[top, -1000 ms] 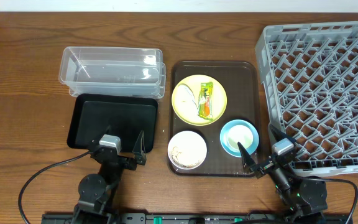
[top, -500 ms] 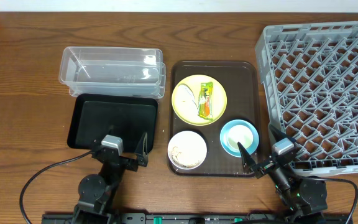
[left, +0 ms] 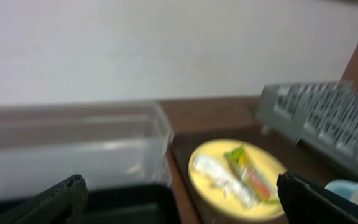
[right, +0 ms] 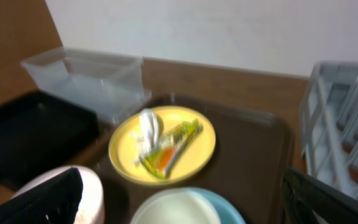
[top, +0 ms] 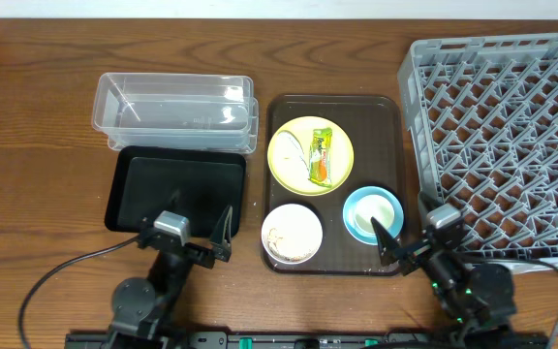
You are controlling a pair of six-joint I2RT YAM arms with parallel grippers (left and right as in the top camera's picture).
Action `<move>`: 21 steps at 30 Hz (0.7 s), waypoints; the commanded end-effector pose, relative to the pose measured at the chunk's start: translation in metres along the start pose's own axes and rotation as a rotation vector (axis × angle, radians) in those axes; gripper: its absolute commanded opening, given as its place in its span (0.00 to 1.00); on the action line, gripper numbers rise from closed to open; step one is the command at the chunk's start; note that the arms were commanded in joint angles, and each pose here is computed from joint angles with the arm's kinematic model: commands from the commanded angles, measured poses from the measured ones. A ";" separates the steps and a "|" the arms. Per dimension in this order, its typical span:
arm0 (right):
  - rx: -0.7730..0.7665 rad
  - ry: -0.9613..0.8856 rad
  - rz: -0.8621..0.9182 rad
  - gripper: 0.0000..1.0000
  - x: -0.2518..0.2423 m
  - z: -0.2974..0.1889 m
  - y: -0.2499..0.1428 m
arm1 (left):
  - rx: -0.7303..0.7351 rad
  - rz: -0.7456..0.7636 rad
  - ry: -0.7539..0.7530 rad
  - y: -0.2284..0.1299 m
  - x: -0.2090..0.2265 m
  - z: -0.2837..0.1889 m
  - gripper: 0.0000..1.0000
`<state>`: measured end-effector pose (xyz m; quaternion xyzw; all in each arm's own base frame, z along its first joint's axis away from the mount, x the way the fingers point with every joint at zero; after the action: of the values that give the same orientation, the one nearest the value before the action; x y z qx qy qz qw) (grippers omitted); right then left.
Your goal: Sort waste into correct bins and load items into the dishwasher rack
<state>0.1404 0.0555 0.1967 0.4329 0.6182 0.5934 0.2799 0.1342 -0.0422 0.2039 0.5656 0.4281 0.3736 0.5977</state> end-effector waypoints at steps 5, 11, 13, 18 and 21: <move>0.056 -0.001 -0.015 0.99 0.013 -0.004 0.085 | 0.089 -0.004 -0.046 0.067 -0.009 0.004 1.00; 0.294 -0.031 0.051 0.99 0.015 0.008 0.126 | 0.431 -0.084 -0.146 0.107 -0.017 0.035 1.00; 0.340 -0.013 0.067 0.99 0.016 0.015 0.136 | 0.578 -0.127 -0.166 0.114 -0.019 0.048 0.99; 0.395 0.097 0.127 0.99 0.022 0.025 0.136 | 0.754 -0.253 -0.251 0.120 -0.024 0.078 1.00; 0.410 0.159 0.143 0.99 0.026 0.027 0.135 | 0.783 -0.350 -0.344 0.113 -0.028 0.096 1.00</move>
<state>0.1824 0.0742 0.3213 0.4977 0.7092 0.4817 0.1313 0.2119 -0.0838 0.3156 0.7295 0.5323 0.0496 0.4265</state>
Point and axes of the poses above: each gripper's point midway between its finger pads, its own z axis out along the fingers, its own x axis along the line the jaws close on, y = z × x, the point moved 10 cm from there along -z, back along the fingers, and after that the axes turned 3 degrees about z, right-handed, at the moved point
